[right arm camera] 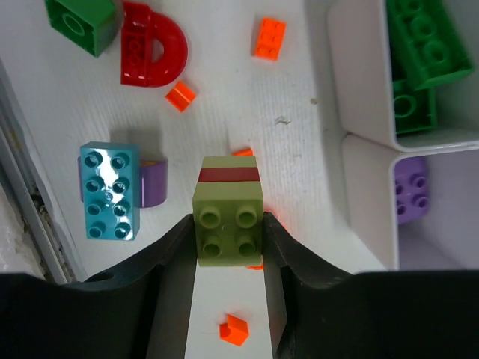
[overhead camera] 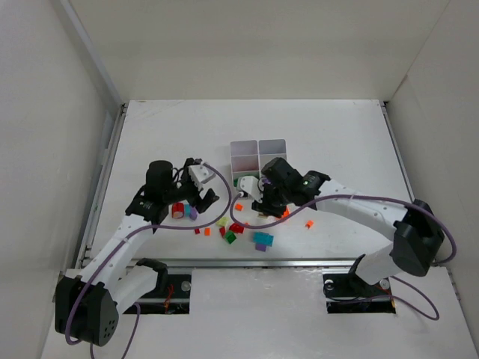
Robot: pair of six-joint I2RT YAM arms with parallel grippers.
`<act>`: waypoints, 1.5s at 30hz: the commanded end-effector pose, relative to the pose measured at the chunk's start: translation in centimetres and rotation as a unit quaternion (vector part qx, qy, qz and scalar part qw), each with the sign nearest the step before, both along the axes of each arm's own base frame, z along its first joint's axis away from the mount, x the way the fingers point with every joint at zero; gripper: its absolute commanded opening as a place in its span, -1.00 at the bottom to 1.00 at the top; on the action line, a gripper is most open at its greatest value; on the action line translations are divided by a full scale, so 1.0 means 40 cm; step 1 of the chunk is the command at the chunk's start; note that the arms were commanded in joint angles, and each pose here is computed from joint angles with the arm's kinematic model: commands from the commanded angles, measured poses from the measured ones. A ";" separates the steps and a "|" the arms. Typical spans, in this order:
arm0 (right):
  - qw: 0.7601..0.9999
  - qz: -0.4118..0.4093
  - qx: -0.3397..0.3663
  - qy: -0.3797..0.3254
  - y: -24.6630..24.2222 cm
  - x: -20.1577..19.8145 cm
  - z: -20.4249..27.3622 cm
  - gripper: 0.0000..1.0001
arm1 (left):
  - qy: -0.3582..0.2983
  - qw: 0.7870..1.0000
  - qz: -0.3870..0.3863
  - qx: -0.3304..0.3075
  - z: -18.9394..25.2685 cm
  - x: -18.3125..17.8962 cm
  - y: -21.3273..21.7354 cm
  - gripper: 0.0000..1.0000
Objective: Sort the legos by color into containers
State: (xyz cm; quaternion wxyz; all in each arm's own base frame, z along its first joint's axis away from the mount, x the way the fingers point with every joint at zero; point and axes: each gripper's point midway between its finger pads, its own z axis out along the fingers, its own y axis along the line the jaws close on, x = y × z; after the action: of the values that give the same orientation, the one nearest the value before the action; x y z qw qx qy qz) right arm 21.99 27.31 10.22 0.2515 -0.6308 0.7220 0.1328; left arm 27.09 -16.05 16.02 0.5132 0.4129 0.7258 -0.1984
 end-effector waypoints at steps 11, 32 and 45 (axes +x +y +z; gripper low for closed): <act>0.952 0.096 0.199 -0.210 0.140 0.074 0.366 -1.00 | -0.119 0.944 -0.309 -0.007 0.135 -0.089 -0.159 0.98; 0.934 0.139 0.249 -0.215 0.245 0.102 0.428 -1.00 | -0.141 0.948 -0.284 -0.012 0.173 -0.011 -0.228 0.31; 0.941 0.131 0.232 -0.207 0.247 0.116 0.410 -1.00 | -0.127 0.957 -0.260 -0.002 0.153 -0.001 -0.215 -0.91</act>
State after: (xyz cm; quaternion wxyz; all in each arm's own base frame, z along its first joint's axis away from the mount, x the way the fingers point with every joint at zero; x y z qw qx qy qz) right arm 26.84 36.08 24.41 0.4929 -0.6594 0.5366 0.1853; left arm 26.75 -24.56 21.07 0.5183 0.6139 0.5247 -0.2815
